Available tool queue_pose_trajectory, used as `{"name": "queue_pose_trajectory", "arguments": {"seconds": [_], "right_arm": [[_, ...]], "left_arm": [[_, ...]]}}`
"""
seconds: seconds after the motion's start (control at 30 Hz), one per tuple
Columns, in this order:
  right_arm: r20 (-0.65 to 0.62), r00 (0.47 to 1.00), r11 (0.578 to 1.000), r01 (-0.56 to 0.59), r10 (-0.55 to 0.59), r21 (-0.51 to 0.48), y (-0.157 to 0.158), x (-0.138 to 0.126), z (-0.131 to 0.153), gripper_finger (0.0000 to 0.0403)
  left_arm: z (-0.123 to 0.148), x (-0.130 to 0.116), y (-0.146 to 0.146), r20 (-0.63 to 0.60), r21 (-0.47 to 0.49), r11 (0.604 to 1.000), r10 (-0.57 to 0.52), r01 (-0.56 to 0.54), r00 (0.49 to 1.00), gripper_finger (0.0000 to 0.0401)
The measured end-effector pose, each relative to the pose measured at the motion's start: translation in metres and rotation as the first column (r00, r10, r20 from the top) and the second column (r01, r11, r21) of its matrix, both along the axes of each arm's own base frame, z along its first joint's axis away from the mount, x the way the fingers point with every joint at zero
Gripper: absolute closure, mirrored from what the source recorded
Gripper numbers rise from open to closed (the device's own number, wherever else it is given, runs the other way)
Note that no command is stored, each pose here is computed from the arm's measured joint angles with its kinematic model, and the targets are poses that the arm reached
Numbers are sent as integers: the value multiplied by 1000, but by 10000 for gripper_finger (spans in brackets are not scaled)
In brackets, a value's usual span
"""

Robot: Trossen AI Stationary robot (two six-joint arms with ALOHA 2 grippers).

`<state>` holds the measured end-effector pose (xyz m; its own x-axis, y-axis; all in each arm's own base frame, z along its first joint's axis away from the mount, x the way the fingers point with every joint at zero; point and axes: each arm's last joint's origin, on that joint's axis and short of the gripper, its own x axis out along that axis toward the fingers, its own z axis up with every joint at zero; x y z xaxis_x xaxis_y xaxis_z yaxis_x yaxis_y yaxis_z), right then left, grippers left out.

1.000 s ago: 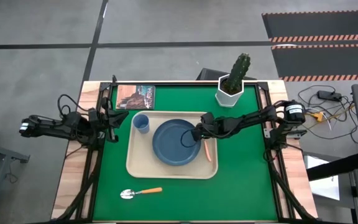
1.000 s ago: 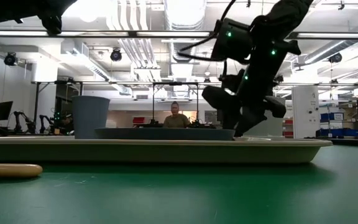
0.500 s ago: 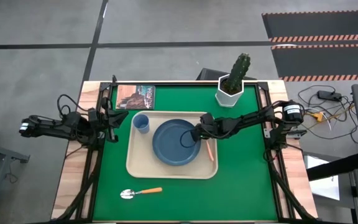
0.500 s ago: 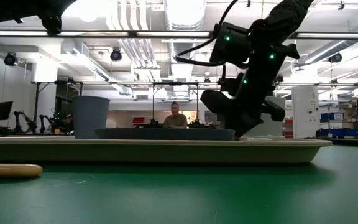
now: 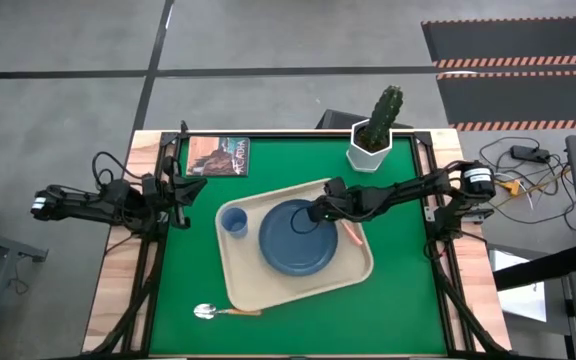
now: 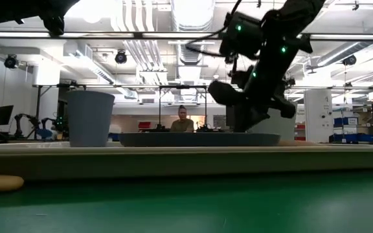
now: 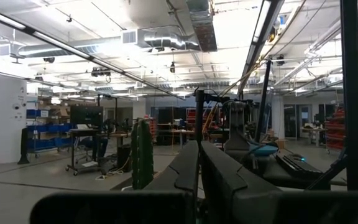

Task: Pick and place plate/cup/fork/spoon on tray
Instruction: Put the orange fork on the white serving tray on the left of the blue plate

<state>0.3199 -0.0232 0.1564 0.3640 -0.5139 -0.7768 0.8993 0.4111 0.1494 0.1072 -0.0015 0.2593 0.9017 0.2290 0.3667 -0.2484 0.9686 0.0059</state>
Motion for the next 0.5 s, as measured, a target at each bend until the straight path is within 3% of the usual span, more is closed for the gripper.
{"name": "queue_pose_trajectory", "arguments": {"seconds": [0.2, 0.5], "right_arm": [[62, 998, 997, -8, 12, -74, 2, -1, 26, 395], [241, 967, 950, 2, 77, -312, 32, -17, 88, 395]], "left_arm": [[0, 0, 0, 0, 0, 1000, 0, 0, 1000, 401], [0, 5, -1, -2, 0, 1000, -2, 2, 1000, 401]]}}
